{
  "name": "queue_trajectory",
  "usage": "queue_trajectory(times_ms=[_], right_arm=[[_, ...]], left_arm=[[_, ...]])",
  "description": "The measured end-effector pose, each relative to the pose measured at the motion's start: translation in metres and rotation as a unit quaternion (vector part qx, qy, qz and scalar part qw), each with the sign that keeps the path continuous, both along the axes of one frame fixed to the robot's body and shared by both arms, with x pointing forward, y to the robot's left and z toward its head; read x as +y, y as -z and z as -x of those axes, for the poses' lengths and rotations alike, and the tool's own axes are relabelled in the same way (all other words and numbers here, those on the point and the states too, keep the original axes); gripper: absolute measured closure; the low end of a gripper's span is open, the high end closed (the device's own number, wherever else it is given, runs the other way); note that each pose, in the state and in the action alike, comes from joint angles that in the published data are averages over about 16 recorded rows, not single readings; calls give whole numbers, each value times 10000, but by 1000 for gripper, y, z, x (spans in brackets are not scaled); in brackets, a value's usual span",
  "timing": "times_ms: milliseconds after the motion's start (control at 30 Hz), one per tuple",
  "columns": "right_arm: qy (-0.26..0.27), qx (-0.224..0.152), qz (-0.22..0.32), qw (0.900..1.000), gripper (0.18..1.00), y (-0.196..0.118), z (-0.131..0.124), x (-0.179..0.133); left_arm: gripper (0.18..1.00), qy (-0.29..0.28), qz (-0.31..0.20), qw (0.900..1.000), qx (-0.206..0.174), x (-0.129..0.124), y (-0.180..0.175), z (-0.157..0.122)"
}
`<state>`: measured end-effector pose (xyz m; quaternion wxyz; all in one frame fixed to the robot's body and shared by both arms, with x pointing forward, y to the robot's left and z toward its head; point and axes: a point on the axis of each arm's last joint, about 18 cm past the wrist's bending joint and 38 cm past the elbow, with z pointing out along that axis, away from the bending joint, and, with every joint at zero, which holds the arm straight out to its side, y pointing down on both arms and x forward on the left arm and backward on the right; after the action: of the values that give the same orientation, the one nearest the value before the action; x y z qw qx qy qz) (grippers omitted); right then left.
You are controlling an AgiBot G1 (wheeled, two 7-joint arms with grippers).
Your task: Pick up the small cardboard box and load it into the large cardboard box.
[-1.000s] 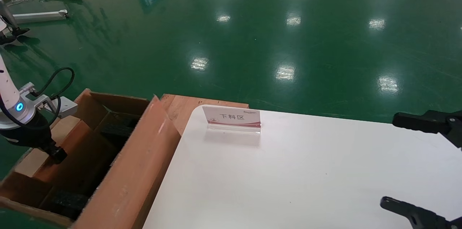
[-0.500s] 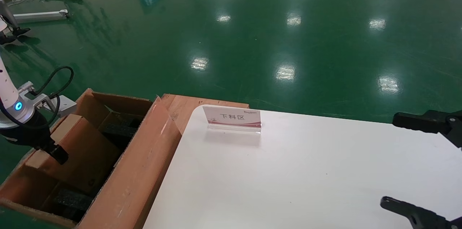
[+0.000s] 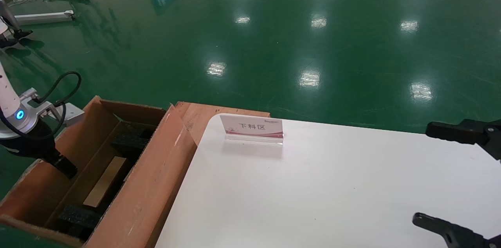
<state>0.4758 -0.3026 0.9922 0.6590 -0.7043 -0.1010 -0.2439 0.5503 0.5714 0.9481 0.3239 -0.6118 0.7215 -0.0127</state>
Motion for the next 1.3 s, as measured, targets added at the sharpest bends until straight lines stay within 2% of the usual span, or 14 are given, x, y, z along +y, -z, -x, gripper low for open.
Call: queue_trajectory(times_ms=[233,467,667,1033,1300], right_arm=[[0,0,0,10000,178,0,0,0],[0,0,0,10000,178,0,0,0],[2,0,0,10000,178,0,0,0],[5,0,-1,10000,178,0,0,0],[5,0,-1,10000,178,0,0,0]], left_arm=[[210,973,-69,9937,-552,-28,-17,-6],[187,1926,-16,9732,-1255,-62,-28,0],[184,2401,98,9563,-1667,-82,-31,7],[184,3033,363,9365,-1725,-115,-31,3],[184,3777,717,9083,-1646,-158,-32,-3]])
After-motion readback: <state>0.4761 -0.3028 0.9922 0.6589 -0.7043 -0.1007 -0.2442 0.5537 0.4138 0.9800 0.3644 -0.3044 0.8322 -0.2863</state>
